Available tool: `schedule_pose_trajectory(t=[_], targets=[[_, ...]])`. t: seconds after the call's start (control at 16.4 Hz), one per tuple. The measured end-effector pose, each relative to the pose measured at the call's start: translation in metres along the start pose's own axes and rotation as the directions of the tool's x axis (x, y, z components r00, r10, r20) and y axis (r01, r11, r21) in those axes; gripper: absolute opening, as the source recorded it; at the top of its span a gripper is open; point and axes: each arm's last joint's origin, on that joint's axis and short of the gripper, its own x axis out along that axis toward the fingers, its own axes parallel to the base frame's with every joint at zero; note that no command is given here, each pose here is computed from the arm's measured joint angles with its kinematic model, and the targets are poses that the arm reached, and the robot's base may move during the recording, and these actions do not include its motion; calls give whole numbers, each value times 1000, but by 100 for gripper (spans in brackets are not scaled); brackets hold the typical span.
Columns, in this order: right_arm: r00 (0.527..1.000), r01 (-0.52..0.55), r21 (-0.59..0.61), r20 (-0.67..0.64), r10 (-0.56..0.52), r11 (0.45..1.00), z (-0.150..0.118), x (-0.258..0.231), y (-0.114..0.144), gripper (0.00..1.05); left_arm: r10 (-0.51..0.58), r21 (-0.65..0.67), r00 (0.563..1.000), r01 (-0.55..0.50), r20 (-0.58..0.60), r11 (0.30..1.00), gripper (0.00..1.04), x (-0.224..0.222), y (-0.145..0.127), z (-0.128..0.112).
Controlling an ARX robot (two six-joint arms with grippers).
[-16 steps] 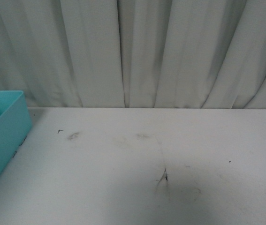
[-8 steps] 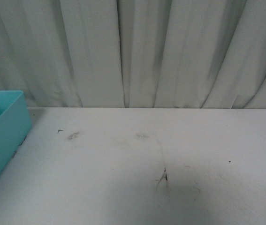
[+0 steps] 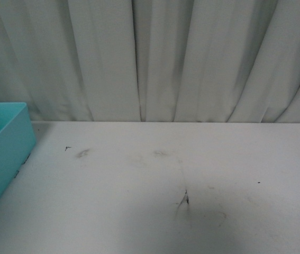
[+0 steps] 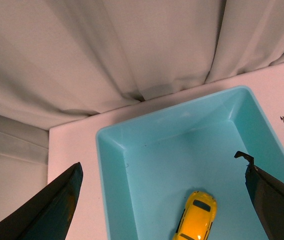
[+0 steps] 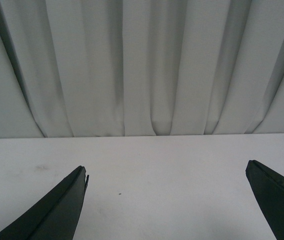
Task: Wind up and store yellow beetle toy
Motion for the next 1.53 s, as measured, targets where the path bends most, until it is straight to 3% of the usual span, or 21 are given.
schedule_pose_trajectory(t=[0.06, 0.12, 0.24, 0.31, 0.43, 0.55, 0.67, 0.79, 1.04, 1.53], targets=[[1000, 0, 0, 0, 0, 1000, 0, 0, 0, 98, 58, 10, 989, -60, 135, 998, 95, -15, -6, 1], [1000, 1, 0, 0, -1, 1000, 0, 0, 0, 98, 128, -56, 934, -116, 334, 992, 83, -33, -27, 0], [1000, -1, 0, 0, 1, 1000, 0, 0, 0, 98, 152, -180, 804, -57, 575, 982, 57, -74, -90, -9], [1000, 0, 0, 0, 0, 1000, 0, 0, 0, 98, 162, -223, 781, -29, 603, 974, 43, -81, -112, -24], [1000, 0, 0, 0, 0, 1000, 0, 0, 0, 98, 164, -299, 838, -1, 520, 954, 19, -69, -140, -62], [1000, 0, 0, 0, 0, 1000, 0, 0, 0, 98, 161, -305, 846, 2, 508, 952, 14, -68, -146, -68], [1000, 0, 0, 0, 0, 1000, 0, 0, 0, 98, 158, -308, 842, 10, 515, 951, 1, -71, -156, -75], [1000, 0, 0, 0, 0, 1000, 0, 0, 0, 98, 161, -298, 815, 16, 557, 954, 2, -81, -169, -80], [1000, 0, 0, 0, 0, 1000, 0, 0, 0, 98, 160, -308, 834, 12, 528, 951, 2, -83, -189, -105], [1000, 0, 0, 0, 0, 1000, 0, 0, 0, 98, 161, -306, 826, 14, 539, 952, 2, -95, -215, -125]])
